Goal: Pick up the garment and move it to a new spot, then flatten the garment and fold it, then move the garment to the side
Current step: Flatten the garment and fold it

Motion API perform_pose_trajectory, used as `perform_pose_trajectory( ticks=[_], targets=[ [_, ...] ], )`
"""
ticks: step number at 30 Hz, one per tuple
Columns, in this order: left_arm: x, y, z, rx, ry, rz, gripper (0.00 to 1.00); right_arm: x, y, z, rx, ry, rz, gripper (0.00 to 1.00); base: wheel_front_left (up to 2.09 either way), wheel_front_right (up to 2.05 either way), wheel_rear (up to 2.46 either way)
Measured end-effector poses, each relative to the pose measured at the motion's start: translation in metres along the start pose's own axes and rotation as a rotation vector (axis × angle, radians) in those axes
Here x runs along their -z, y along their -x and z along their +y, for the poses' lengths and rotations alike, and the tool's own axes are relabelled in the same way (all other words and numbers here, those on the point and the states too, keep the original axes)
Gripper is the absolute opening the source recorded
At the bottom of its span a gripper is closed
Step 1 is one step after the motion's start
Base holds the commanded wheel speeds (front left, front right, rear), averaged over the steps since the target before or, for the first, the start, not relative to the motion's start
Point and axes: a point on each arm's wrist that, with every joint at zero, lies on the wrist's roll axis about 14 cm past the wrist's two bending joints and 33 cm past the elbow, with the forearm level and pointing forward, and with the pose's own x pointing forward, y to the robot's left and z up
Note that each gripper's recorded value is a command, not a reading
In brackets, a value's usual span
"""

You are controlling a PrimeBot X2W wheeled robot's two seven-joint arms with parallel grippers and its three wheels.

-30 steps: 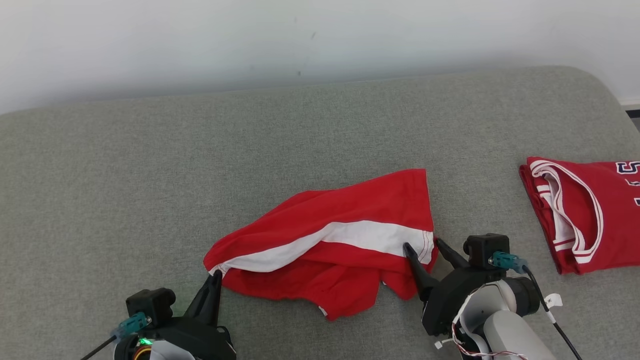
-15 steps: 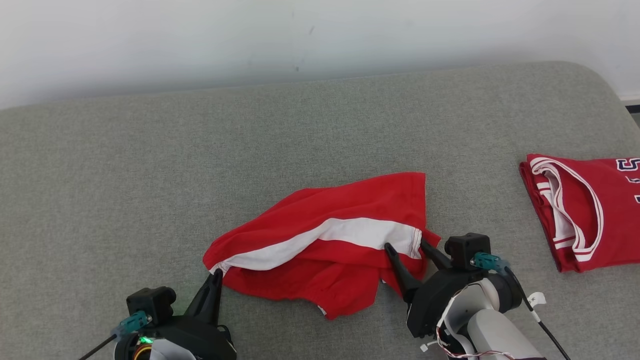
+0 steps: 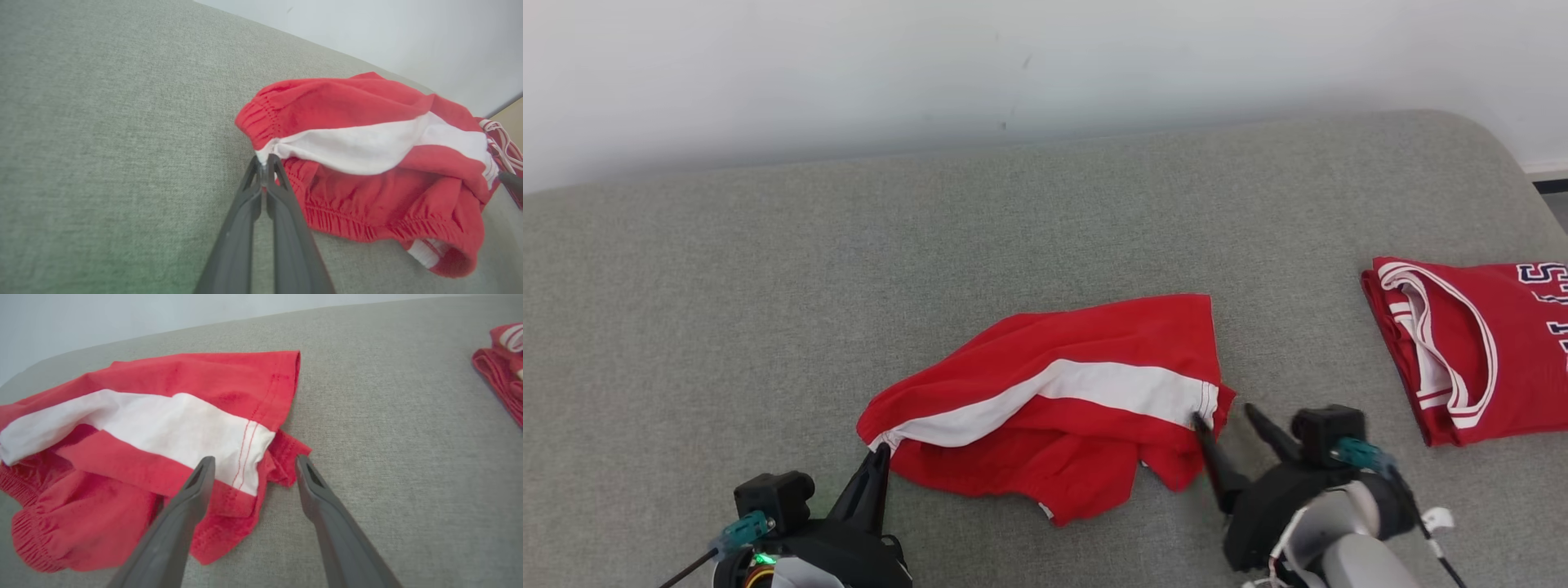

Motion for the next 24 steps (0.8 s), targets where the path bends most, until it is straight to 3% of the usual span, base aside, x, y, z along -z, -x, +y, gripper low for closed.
perform_pose_trajectory(
  ticks=[4, 18, 24],
  targets=[
    [0.000, 0.001, -0.002, 0.004, -0.003, -0.002, 0.00, -0.003, 0.012, -0.018, 0.058, 0.000, -0.020, 1.00, 0.00, 0.00, 0.00],
    [0.005, 0.000, -0.002, 0.008, -0.004, 0.017, 0.00, 0.001, 0.016, 0.015, -0.038, -0.053, 0.009, 1.00, 0.00, 0.00, 0.00],
    [0.004, 0.000, 0.001, -0.001, -0.003, 0.014, 0.00, 0.004, 0.010, 0.013, -0.034, -0.063, 0.025, 1.00, 0.00, 0.00, 0.00]
  ],
)
